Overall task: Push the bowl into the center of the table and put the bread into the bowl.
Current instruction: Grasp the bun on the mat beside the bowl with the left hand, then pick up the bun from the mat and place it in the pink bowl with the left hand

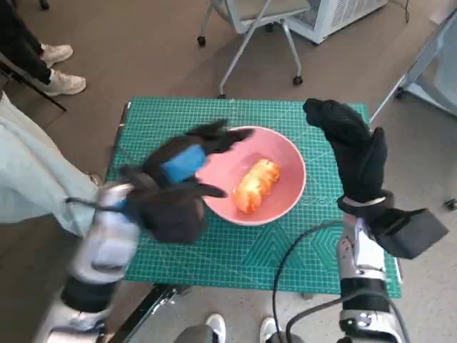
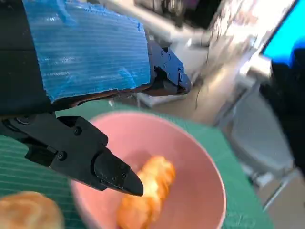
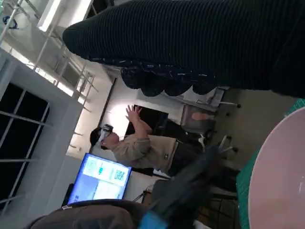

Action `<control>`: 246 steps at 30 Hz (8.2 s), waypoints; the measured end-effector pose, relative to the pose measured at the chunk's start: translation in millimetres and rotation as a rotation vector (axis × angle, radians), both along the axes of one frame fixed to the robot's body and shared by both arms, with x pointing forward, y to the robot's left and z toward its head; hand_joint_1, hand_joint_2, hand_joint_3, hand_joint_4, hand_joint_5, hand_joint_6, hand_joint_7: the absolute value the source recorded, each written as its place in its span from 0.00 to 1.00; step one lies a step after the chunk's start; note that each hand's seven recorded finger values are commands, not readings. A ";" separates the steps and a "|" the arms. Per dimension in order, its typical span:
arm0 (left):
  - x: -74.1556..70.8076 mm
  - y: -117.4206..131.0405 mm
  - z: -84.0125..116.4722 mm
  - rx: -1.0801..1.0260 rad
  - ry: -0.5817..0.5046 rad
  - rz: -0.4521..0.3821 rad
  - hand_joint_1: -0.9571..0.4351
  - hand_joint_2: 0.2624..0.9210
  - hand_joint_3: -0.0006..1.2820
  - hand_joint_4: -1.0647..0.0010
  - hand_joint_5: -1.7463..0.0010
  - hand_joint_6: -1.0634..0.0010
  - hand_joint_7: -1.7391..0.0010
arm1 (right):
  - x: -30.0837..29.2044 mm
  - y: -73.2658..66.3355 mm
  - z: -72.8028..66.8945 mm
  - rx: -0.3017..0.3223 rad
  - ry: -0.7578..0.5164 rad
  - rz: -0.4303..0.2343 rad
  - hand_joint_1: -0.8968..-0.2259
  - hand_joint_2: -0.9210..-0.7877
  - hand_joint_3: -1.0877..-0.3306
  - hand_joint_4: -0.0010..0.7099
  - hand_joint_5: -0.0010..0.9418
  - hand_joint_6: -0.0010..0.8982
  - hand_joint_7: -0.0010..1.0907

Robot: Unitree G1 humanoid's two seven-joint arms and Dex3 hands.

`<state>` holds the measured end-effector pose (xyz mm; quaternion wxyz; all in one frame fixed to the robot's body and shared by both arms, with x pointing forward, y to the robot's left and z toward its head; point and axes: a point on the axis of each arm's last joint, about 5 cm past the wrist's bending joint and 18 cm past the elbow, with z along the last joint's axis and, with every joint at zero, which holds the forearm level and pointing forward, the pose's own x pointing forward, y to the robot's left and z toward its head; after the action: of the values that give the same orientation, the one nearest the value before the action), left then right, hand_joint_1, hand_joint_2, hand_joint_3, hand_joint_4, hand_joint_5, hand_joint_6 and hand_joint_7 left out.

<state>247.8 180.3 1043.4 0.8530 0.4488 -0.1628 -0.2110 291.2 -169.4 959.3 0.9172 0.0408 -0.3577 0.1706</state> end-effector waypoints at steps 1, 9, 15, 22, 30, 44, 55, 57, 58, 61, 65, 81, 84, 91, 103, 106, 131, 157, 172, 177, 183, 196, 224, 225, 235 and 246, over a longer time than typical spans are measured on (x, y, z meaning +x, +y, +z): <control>-4.0 5.7 1.1 -0.003 -0.007 0.011 0.49 0.82 0.00 0.87 0.99 0.67 0.99 | -0.2 -0.2 -0.2 0.000 0.001 0.000 0.31 0.00 0.44 0.26 0.00 0.12 0.46; -27.5 33.5 -1.4 0.041 0.003 0.098 0.49 0.80 0.00 0.86 0.99 0.66 0.99 | -1.1 -0.9 -2.0 0.004 0.014 0.000 0.32 0.00 0.44 0.26 0.00 0.11 0.46; -39.5 37.9 -5.3 0.096 0.032 0.140 0.51 0.77 0.00 0.85 0.99 0.66 0.99 | -0.9 -0.6 -2.3 0.005 0.020 0.003 0.31 0.00 0.44 0.26 0.00 0.12 0.45; -44.0 37.2 -15.0 0.104 0.082 0.134 0.58 0.72 0.00 0.83 1.00 0.66 0.99 | -0.6 -0.5 -2.6 0.006 0.029 0.005 0.31 0.00 0.44 0.26 0.00 0.11 0.45; -39.1 28.9 -33.7 0.110 0.185 0.126 0.78 0.71 0.01 0.84 1.00 0.67 1.00 | -0.2 -1.8 -2.7 0.004 0.039 0.009 0.32 0.00 0.44 0.26 0.00 0.11 0.45; -25.4 15.8 -61.7 0.171 0.243 0.174 0.83 0.72 0.01 0.85 1.00 0.69 1.00 | -0.1 -4.3 -2.2 -0.008 0.041 0.011 0.33 0.00 0.44 0.26 0.00 0.11 0.44; -11.8 11.2 -74.2 0.234 0.264 0.216 0.79 0.73 0.01 0.82 0.99 0.69 1.00 | -0.2 -7.1 -1.9 -0.012 0.039 0.010 0.33 0.00 0.44 0.26 0.00 0.11 0.44; -9.7 11.1 -77.0 0.242 0.276 0.229 0.79 0.74 0.01 0.79 0.99 0.67 0.99 | -0.2 -7.5 -1.9 -0.007 0.038 0.009 0.33 0.00 0.44 0.26 0.00 0.11 0.44; -8.7 10.9 -78.6 0.244 0.283 0.235 0.79 0.75 0.01 0.79 0.99 0.67 0.99 | -0.3 -7.7 -1.9 -0.006 0.038 0.009 0.33 0.00 0.44 0.26 0.00 0.11 0.44; -5.9 10.6 -84.2 0.259 0.302 0.259 0.78 0.77 0.01 0.73 0.98 0.62 0.98 | -0.3 -8.0 -1.9 -0.005 0.037 0.011 0.33 0.00 0.44 0.26 0.00 0.11 0.44; -4.4 9.3 -93.0 0.275 0.322 0.283 0.78 0.81 0.02 0.61 0.98 0.54 0.98 | -0.3 -8.1 -1.9 -0.006 0.037 0.011 0.33 0.00 0.44 0.26 0.00 0.11 0.44; -1.8 8.7 -102.8 0.275 0.259 0.357 0.82 0.99 0.08 0.36 0.32 0.36 0.62 | -0.2 -8.2 -3.6 -0.008 0.045 0.011 0.33 0.00 0.44 0.26 0.00 0.11 0.44; -2.0 9.3 -102.4 0.271 0.244 0.349 0.73 1.00 0.08 0.35 0.33 0.45 0.39 | -0.1 -8.0 -3.6 -0.009 0.045 0.012 0.33 0.00 0.44 0.26 0.00 0.11 0.44; -4.7 11.6 -103.8 0.243 0.233 0.317 0.69 1.00 0.05 0.30 0.36 0.44 0.32 | 0.1 -7.6 -3.8 -0.010 0.047 0.014 0.32 0.00 0.44 0.26 0.00 0.11 0.44; -9.6 17.1 -103.6 0.176 0.154 0.285 0.69 0.99 0.02 0.26 0.37 0.40 0.37 | 0.6 -7.1 -4.9 -0.011 0.053 0.021 0.33 0.00 0.44 0.26 0.00 0.12 0.44; -10.6 18.6 -101.3 0.160 0.126 0.289 0.69 0.99 0.02 0.25 0.37 0.39 0.37 | 0.7 -7.1 -5.3 -0.010 0.054 0.023 0.33 0.00 0.44 0.26 0.00 0.12 0.44; -29.1 19.5 -45.7 -0.046 -0.170 0.269 0.69 0.95 0.00 0.18 0.42 0.32 0.42 | 2.1 -5.8 -5.5 -0.005 0.059 0.027 0.32 0.00 0.44 0.26 0.00 0.12 0.44; -8.6 -9.7 -7.7 -0.116 -0.362 0.112 0.69 0.92 0.00 0.13 0.47 0.28 0.43 | 2.3 -4.0 -5.2 0.002 0.049 0.026 0.31 0.00 0.45 0.26 0.00 0.12 0.43; -0.4 -19.6 -2.1 -0.109 -0.318 0.092 0.69 0.93 0.00 0.15 0.45 0.30 0.43 | 0.5 -4.2 -6.3 0.002 0.040 0.005 0.31 0.00 0.45 0.26 0.00 0.12 0.43; 5.1 -29.4 2.4 -0.114 -0.314 0.066 0.69 0.94 0.00 0.15 0.44 0.30 0.42 | 0.1 -4.0 -6.7 0.002 0.037 0.002 0.32 0.00 0.45 0.26 0.00 0.12 0.43; 16.3 -43.0 5.4 -0.085 -0.304 0.039 0.69 0.95 0.01 0.17 0.43 0.32 0.41 | -0.8 -4.8 -8.0 0.005 0.038 -0.007 0.33 0.00 0.44 0.25 0.00 0.11 0.43; 45.7 -77.6 10.0 -0.042 -0.279 -0.031 0.69 0.96 0.01 0.21 0.41 0.33 0.40 | -2.9 -5.9 -11.0 0.003 0.045 -0.018 0.34 0.00 0.44 0.25 0.00 0.11 0.43; 104.4 -133.7 -16.6 0.117 -0.141 -0.006 0.69 1.00 0.08 0.39 0.34 0.45 0.27 | -9.0 -10.1 -14.0 0.014 0.046 -0.055 0.35 0.00 0.42 0.24 0.00 0.10 0.44; 104.7 -134.8 -17.4 0.121 -0.138 -0.005 0.69 1.00 0.08 0.40 0.34 0.45 0.27 | -9.1 -10.2 -14.1 0.015 0.046 -0.057 0.35 0.00 0.42 0.24 0.00 0.10 0.44; 104.9 -142.6 -28.9 0.148 -0.088 -0.009 0.62 0.96 0.13 0.57 0.52 0.63 0.48 | -11.5 -11.4 -15.4 0.020 0.045 -0.070 0.35 0.00 0.41 0.24 0.00 0.09 0.45; 105.7 -140.1 -33.4 0.201 0.006 -0.024 0.41 1.00 0.04 0.87 0.99 0.74 0.96 | -13.1 -13.0 -13.9 0.024 0.033 -0.086 0.36 0.00 0.38 0.24 0.00 0.07 0.47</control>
<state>353.5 40.2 1010.0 0.8016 0.5293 -0.1436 -0.2379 278.1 -182.3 945.5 0.9290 0.0391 -0.3458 0.1262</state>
